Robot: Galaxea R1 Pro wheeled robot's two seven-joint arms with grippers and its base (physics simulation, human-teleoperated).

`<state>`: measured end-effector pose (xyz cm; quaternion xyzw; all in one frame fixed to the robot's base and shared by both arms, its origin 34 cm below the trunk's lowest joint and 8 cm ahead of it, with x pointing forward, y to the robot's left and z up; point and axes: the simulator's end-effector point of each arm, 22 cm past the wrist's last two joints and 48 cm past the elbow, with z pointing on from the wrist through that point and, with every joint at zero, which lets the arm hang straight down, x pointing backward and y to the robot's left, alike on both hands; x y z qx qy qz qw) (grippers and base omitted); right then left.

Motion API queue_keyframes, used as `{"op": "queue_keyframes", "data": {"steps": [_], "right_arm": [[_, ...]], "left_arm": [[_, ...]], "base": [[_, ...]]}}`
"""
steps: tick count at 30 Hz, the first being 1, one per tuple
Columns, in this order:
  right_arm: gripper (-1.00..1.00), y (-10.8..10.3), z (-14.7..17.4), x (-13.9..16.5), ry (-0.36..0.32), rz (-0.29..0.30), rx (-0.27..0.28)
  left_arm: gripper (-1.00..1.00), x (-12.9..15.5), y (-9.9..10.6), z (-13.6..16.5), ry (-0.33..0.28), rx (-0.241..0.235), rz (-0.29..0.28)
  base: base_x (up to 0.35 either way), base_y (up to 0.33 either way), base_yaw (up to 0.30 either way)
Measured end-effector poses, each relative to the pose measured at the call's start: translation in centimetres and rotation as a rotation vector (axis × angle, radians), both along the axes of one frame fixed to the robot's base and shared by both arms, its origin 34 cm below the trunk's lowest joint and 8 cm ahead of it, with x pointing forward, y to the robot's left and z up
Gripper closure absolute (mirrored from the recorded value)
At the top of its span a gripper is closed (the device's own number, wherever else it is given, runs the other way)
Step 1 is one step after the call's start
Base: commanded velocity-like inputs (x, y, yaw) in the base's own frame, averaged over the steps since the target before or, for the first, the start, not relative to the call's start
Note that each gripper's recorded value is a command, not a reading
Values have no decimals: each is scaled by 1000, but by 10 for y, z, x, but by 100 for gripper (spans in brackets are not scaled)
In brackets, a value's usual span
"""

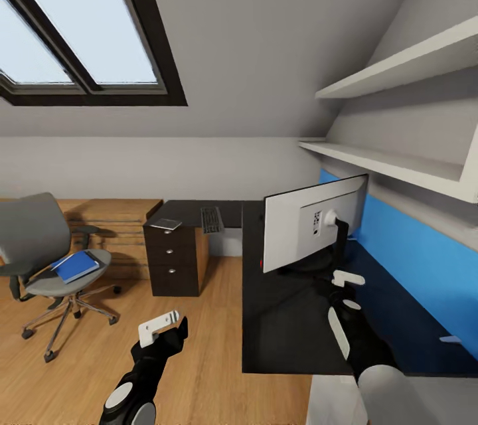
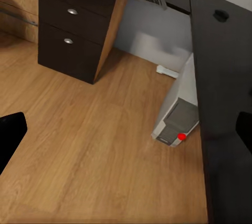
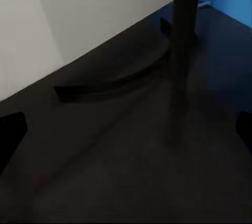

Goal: In the bedroom, organize the workspace by keeping the computer under the desk, ensuring the monitor is on the desk, placing the keyboard on the desk next to the monitor, placing the mouse on the desk next to the keyboard, moving the folder from the swivel chair onto the desk next to the mouse, stacking the notebook on top of the folder with the pen on top of the notebook, and positioning the swivel chair next to the desk.

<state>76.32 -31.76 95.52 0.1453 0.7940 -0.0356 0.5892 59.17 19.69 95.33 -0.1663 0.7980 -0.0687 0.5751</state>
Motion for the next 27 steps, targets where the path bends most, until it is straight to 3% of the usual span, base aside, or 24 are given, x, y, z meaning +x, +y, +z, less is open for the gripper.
{"op": "queue_keyframes", "data": {"steps": [3, 9, 15, 16, 18, 27], "right_arm": [[-100, 13, 23, -3, 41, -36, 20], [-100, 28, 54, -4, 27, -56, 33], [-100, 57, 70, 2, -24, 25, 20], [-100, 76, 85, 8, -110, 78, -1], [-100, 82, 91, 8, -144, 94, -12], [-100, 89, 77, 6, -138, 112, -33]], "left_arm": [[-100, 0, 0, 0, 0, 0, 1], [-100, 0, 1, 0, 0, 0, 1], [-100, 0, 1, 0, 0, 0, 1], [-100, 0, 0, 0, 0, 0, 1], [-100, 0, 0, 0, -1, 0, 0], [-100, 0, 0, 1, -2, 0, 0]], "base": [[-26, 13, 0], [-7, 3, 0], [0, 7, 0], [19, 60, 0], [122, 184, 0], [216, 235, 0]]}}
